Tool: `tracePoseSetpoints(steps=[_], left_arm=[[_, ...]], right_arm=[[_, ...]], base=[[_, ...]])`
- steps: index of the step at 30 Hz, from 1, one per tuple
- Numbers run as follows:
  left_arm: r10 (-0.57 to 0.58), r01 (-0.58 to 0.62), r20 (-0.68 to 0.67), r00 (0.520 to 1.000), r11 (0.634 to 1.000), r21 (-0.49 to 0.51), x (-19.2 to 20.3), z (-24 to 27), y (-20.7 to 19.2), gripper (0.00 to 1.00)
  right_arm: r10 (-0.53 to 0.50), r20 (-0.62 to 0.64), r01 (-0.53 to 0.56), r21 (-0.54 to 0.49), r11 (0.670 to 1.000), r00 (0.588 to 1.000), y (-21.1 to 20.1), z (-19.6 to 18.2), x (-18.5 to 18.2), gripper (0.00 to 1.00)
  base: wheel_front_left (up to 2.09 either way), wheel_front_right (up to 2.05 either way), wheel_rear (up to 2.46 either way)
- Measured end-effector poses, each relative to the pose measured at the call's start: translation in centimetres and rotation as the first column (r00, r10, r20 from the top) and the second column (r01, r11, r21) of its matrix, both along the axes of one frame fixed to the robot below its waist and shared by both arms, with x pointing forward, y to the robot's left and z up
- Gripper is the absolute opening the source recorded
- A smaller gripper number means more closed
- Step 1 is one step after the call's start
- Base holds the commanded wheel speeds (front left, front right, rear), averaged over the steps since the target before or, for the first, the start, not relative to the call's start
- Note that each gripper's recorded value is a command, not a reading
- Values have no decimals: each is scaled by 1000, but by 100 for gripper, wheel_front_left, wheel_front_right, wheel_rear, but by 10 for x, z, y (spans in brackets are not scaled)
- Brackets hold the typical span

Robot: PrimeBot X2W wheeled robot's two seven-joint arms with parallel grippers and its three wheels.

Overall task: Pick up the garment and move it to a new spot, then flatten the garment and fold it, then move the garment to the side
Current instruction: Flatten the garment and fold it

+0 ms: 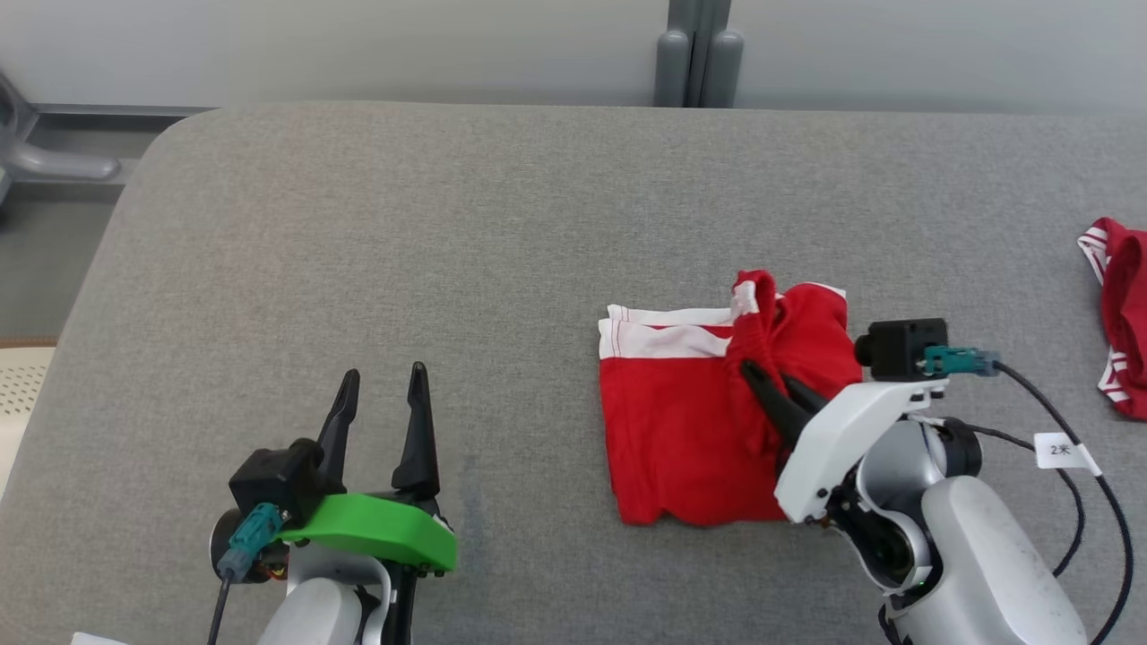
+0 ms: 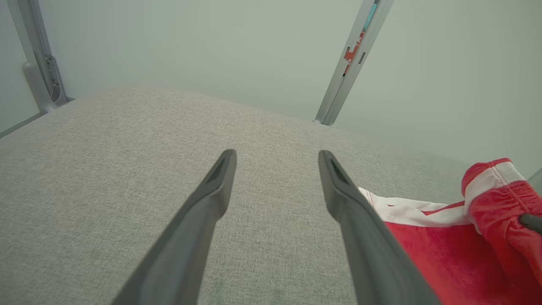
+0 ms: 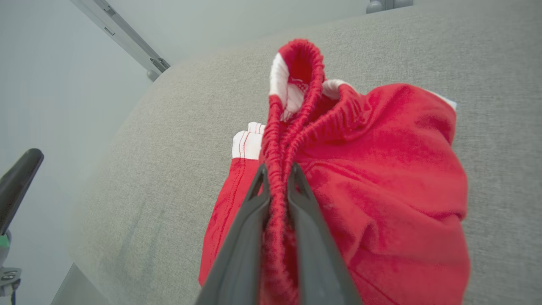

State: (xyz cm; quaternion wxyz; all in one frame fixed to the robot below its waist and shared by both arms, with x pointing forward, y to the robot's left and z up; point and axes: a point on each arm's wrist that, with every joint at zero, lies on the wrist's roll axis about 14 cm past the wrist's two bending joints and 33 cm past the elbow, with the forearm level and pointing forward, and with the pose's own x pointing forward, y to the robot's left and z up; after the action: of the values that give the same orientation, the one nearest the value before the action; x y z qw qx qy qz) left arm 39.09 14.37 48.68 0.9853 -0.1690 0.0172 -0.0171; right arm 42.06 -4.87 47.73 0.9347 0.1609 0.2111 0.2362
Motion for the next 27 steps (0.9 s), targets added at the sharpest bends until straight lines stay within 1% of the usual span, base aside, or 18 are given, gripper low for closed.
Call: tracePoseSetpoints(steps=[5,13,14,15,16,17,18,19,23,27], left_arm=[[28,-28,1,1000,1000,-4,-5,1,8,100],[66,-66,-3,998,998,-13,-12,0,19,100],[68,-69,-4,998,998,-14,-12,0,19,100],[71,-71,-6,997,997,-15,-13,0,20,100],[73,-73,-7,997,997,-16,-13,-1,20,100],[74,-75,-7,997,997,-15,-13,-1,21,100],[76,-76,-7,997,997,-15,-13,-1,21,100],[76,-77,-8,997,997,-15,-13,-1,21,100],[69,-69,-7,998,998,-13,-13,-1,19,100],[56,-56,-3,998,998,-15,-11,0,15,100]], right_arm=[[87,-38,-88,-15,996,995,32,-13,-5,0],[148,-68,-150,-36,988,987,59,-30,-1,0],[156,-71,-160,-41,986,985,62,-32,-1,7],[164,-73,-167,-44,985,984,65,-34,-2,11],[167,-73,-171,-45,984,983,67,-35,-2,26],[178,-72,-182,-51,982,981,70,-37,-3,36],[188,-69,-192,-55,980,980,73,-38,-5,88],[194,-67,-198,-56,979,979,75,-39,-6,100],[252,-2,-251,-96,963,968,90,-34,-13,100],[292,42,-288,-79,954,955,103,-24,-23,100]], base=[[0,0,0],[0,0,0],[0,0,0],[0,0,0],[0,0,0],[0,0,0],[0,0,0],[0,0,0],[0,0,0],[0,0,0]])
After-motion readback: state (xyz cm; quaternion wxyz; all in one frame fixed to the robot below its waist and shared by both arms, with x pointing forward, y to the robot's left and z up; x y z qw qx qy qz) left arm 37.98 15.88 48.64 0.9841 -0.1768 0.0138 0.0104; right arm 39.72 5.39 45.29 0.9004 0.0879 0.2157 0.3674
